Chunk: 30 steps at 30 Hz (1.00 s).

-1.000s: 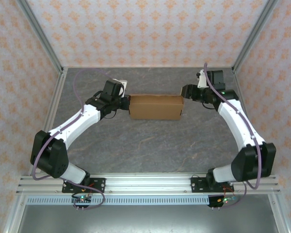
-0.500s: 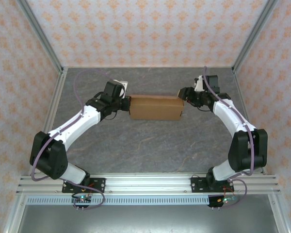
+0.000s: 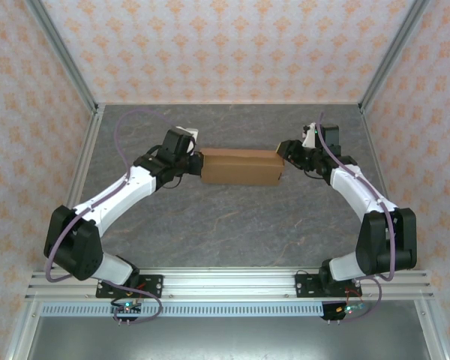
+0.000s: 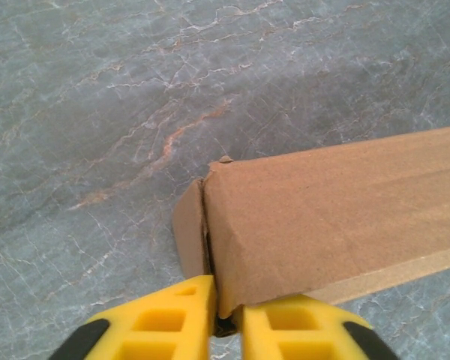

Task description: Fold the paper box

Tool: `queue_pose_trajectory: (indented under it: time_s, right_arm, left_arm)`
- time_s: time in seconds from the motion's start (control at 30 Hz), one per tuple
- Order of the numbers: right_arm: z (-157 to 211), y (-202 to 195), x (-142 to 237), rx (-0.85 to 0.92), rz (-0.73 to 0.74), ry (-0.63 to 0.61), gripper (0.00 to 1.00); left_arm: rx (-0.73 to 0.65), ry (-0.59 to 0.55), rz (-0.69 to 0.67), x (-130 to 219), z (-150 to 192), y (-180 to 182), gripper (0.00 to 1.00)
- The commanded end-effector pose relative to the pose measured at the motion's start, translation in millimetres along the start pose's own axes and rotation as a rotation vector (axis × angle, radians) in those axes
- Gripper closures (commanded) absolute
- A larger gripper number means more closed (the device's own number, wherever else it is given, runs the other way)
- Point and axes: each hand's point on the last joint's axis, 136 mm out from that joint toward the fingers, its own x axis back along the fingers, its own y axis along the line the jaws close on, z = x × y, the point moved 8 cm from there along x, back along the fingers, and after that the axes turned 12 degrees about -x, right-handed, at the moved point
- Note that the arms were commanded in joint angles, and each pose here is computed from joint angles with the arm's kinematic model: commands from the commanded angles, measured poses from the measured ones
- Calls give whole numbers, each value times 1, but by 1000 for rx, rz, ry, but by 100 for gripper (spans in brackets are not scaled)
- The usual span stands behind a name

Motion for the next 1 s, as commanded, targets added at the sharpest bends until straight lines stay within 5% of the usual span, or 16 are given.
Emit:
queue_pose_trajectory:
  time_s: [0.0,0.73,0.97]
  right_arm:
    - [2,-13,-4,-14,36,-19,61]
    - [2,-18,-9,-17,41,-31,65]
    - [1,-17,-8,-9,42,-32,65]
  left_arm:
    - [-3,70,-46,5,17,5,77]
    - [-36,44,144,42,12,0,33]
    - [127,-85,275,44,-5,4,25]
